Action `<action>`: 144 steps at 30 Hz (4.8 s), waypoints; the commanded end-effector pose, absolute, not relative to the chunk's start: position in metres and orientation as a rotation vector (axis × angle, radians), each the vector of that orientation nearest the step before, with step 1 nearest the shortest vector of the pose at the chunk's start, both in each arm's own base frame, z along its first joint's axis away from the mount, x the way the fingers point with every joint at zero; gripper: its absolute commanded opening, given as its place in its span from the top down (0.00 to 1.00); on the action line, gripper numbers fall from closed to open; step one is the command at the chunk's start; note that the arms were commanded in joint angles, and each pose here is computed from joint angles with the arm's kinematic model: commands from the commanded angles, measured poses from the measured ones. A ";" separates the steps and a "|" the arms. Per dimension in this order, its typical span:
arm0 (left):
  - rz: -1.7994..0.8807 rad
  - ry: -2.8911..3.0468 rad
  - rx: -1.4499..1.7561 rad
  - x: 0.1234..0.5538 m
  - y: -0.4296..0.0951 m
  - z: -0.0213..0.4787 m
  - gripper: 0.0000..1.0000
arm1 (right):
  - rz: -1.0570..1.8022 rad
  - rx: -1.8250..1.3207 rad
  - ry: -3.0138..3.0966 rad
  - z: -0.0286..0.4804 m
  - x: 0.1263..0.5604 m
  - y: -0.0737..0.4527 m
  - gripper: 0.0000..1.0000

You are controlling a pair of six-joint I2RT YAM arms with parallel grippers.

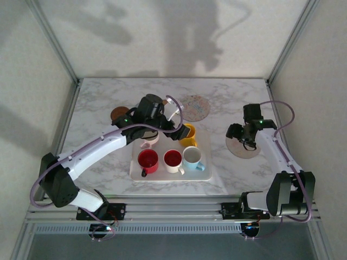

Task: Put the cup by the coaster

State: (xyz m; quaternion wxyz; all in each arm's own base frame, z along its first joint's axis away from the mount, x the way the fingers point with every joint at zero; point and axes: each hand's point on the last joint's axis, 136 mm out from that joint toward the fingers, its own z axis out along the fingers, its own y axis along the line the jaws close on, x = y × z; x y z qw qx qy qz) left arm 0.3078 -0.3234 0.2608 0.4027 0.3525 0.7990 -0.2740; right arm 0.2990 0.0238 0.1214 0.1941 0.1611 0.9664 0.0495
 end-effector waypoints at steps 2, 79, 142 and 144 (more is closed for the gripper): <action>-0.719 2.018 0.865 0.308 -0.330 0.257 0.00 | 0.157 0.472 2.733 0.106 0.306 0.026 0.22; -0.604 2.108 0.776 0.300 -0.296 0.248 0.00 | 0.190 0.322 2.970 0.061 0.354 0.043 1.00; -0.571 2.187 0.729 0.363 -0.299 0.223 0.00 | 0.157 0.293 2.829 0.052 0.538 0.067 1.00; -0.570 2.190 0.729 0.363 -0.298 0.223 0.00 | 0.155 0.293 2.829 0.050 0.541 0.067 1.00</action>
